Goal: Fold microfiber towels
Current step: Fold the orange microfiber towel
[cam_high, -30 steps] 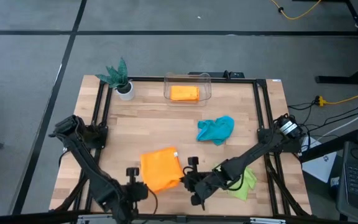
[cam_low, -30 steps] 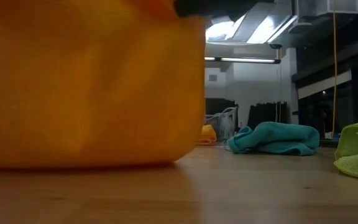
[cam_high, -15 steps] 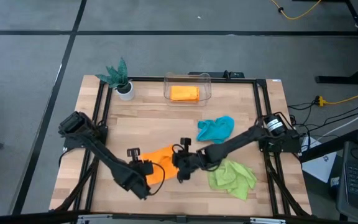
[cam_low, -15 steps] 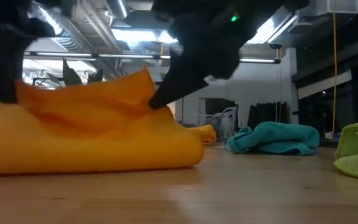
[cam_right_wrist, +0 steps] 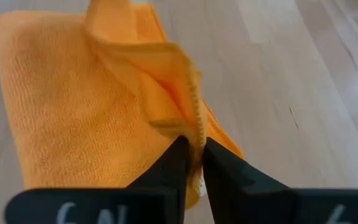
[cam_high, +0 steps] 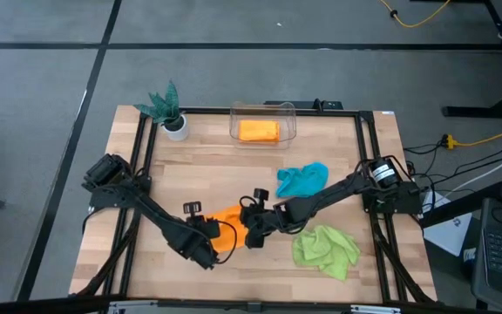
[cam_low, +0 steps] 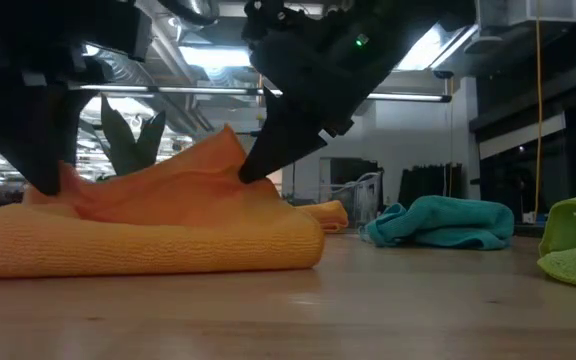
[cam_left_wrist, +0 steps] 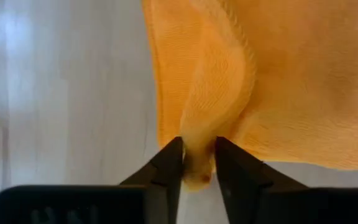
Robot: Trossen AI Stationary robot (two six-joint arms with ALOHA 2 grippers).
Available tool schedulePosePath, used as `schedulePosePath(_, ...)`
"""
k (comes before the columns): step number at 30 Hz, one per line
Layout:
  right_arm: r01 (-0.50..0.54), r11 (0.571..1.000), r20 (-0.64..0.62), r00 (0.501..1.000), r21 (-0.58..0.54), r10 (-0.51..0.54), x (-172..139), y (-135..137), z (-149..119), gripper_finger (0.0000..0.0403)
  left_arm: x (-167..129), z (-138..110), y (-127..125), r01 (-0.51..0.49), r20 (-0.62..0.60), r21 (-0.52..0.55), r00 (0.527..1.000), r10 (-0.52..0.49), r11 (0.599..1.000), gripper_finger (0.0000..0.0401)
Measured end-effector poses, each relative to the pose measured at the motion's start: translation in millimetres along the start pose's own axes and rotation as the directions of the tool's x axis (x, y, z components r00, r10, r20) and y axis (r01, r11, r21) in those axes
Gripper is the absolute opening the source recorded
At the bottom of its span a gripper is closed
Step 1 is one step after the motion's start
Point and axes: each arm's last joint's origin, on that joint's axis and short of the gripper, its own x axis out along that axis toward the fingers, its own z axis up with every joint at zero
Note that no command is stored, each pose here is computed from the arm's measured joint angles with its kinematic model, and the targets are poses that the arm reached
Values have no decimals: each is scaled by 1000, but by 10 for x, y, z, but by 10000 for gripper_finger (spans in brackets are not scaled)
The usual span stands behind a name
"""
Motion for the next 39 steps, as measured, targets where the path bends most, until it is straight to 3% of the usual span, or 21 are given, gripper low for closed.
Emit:
schedulePosePath(9,51,998,-7,999,20,-51,3,-26,-14,151,26,-1,113,-67,-60,-32,996,65,997,162)
schedulePosePath(14,178,984,24,984,-1,-178,12,-89,2,201,-46,-12,164,-113,-100,-25,989,110,993,169)
schedulePosePath(19,193,981,38,981,-17,-193,11,-90,13,217,-212,29,189,-124,-127,-59,985,115,991,168)
schedulePosePath(22,142,989,37,989,40,-143,14,-71,21,215,-329,54,145,-71,-131,-68,989,62,995,168)
schedulePosePath(28,-109,991,84,991,74,103,21,17,82,205,-422,39,-47,102,-117,-85,987,-112,991,167)
schedulePosePath(34,-191,973,267,952,128,151,100,84,129,194,-521,-156,-210,129,-118,-98,983,-140,987,167)
schedulePosePath(39,-202,976,302,938,88,167,379,278,90,184,-616,-361,-349,134,-96,-109,985,-144,985,167)
